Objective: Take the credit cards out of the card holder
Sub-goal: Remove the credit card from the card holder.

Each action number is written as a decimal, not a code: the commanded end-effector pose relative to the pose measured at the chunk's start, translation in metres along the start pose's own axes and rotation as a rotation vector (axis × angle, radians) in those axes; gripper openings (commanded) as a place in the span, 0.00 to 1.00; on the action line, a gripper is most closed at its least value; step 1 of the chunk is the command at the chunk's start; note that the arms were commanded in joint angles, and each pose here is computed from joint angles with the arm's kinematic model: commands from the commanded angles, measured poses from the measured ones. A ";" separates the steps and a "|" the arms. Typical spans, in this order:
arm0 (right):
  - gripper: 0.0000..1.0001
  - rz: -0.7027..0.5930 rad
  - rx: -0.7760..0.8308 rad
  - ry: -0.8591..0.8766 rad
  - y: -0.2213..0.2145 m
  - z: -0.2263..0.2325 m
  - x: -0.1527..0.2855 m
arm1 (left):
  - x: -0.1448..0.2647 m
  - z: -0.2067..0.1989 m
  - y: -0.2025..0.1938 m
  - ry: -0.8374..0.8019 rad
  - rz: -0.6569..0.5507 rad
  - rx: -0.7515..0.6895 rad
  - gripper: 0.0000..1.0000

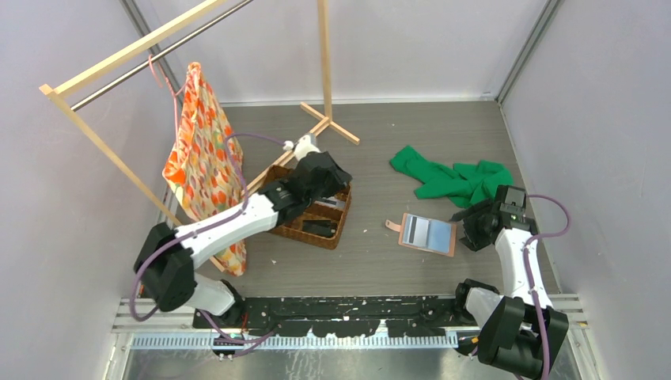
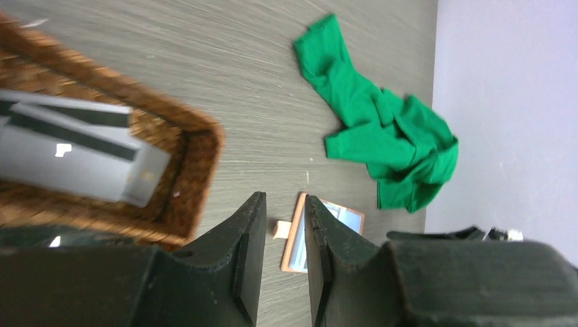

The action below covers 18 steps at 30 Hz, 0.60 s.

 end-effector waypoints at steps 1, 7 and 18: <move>0.65 -0.022 0.015 0.055 0.005 0.012 0.008 | -0.014 -0.051 -0.027 -0.166 0.177 -0.181 0.29; 0.62 0.065 0.067 0.188 -0.006 0.031 0.013 | -0.027 -0.089 -0.097 -0.329 0.460 -0.295 0.29; 0.54 0.311 0.151 0.254 -0.039 0.029 -0.003 | -0.055 -0.097 -0.186 -0.446 0.791 -0.278 0.28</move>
Point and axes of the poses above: each gripper's point midway between its finger pads, its own x axis back along the fingers, its own z axis along the line the jaws close on, y = z × x, the point moved 3 cm from there along x, back along the fingers, and after that the axes turned 5 degrees about -x, right-handed, at the moved point
